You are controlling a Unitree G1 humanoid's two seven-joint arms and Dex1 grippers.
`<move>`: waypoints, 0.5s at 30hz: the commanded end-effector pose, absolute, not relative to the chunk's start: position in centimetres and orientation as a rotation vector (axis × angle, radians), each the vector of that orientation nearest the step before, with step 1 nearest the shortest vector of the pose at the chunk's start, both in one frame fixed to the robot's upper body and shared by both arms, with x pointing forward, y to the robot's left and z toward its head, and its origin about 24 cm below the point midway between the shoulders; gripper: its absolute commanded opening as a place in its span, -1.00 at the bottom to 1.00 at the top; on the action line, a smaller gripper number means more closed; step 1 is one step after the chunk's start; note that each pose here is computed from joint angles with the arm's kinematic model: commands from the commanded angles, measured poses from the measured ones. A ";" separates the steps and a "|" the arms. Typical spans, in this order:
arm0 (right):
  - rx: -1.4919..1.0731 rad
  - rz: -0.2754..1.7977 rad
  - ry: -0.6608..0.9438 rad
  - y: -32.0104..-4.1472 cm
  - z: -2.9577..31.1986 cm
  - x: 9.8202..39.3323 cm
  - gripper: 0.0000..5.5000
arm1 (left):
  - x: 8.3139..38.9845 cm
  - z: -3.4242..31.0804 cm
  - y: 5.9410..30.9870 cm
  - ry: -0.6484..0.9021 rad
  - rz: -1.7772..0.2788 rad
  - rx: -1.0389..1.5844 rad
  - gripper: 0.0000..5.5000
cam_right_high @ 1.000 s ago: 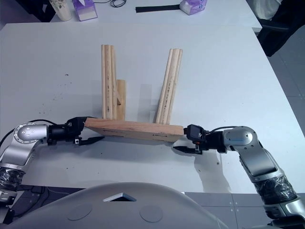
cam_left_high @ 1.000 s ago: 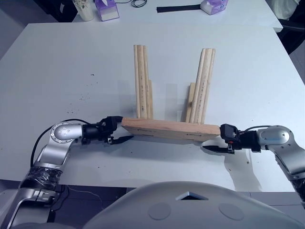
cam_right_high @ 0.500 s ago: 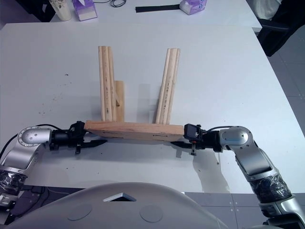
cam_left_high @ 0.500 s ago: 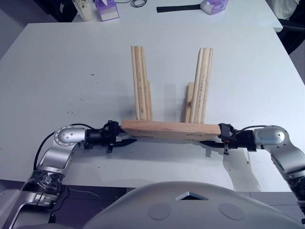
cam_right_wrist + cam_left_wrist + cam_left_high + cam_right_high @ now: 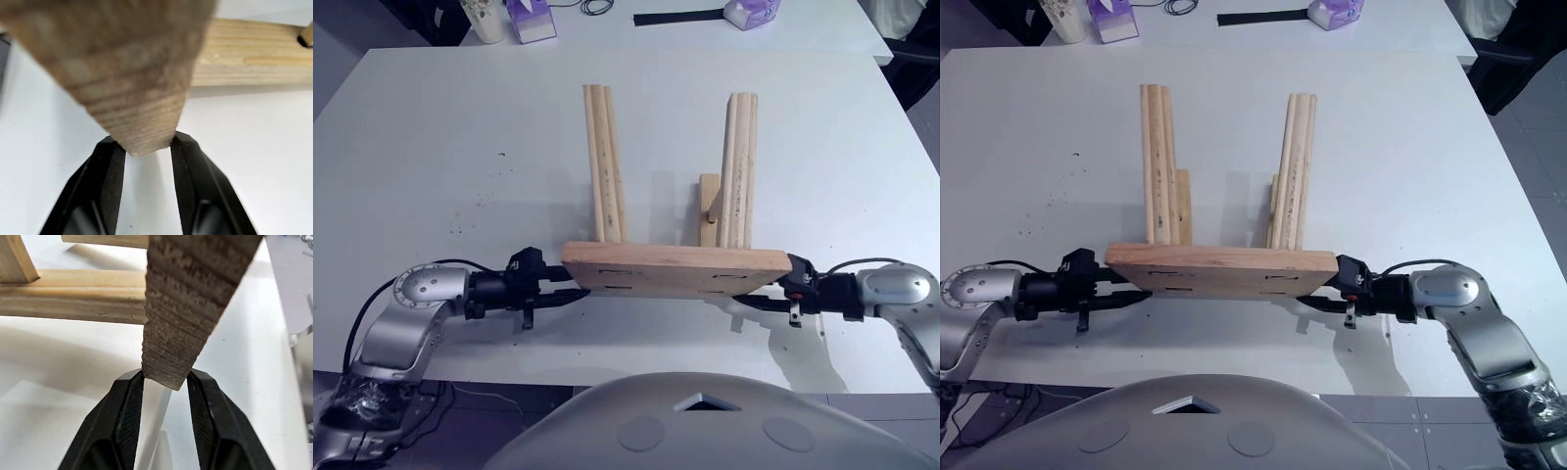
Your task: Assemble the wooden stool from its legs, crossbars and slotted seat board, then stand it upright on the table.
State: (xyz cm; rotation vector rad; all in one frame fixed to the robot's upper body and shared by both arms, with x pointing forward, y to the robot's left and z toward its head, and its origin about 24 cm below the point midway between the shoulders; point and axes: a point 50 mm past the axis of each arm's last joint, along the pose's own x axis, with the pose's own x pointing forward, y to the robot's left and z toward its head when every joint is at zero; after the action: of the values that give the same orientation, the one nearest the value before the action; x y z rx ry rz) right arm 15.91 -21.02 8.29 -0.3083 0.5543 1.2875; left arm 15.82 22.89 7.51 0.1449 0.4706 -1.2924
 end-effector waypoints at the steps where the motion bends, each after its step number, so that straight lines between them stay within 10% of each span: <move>1: -0.236 1.314 0.467 -20.5 11.8 15.4 -0.52 | 15.3 10.6 21.6 0.370 -1.328 0.063 -0.52; 15: 0.457 1.498 0.692 -21.5 20.4 12.0 -0.52 | 12.5 19.1 21.5 0.440 -1.329 -0.078 -0.52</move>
State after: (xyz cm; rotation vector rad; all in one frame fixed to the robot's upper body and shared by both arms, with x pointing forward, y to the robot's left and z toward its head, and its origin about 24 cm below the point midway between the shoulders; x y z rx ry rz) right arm 13.31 -22.90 15.32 0.1226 0.7058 1.2780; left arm 12.98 22.72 14.31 -0.1134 0.4812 -1.2573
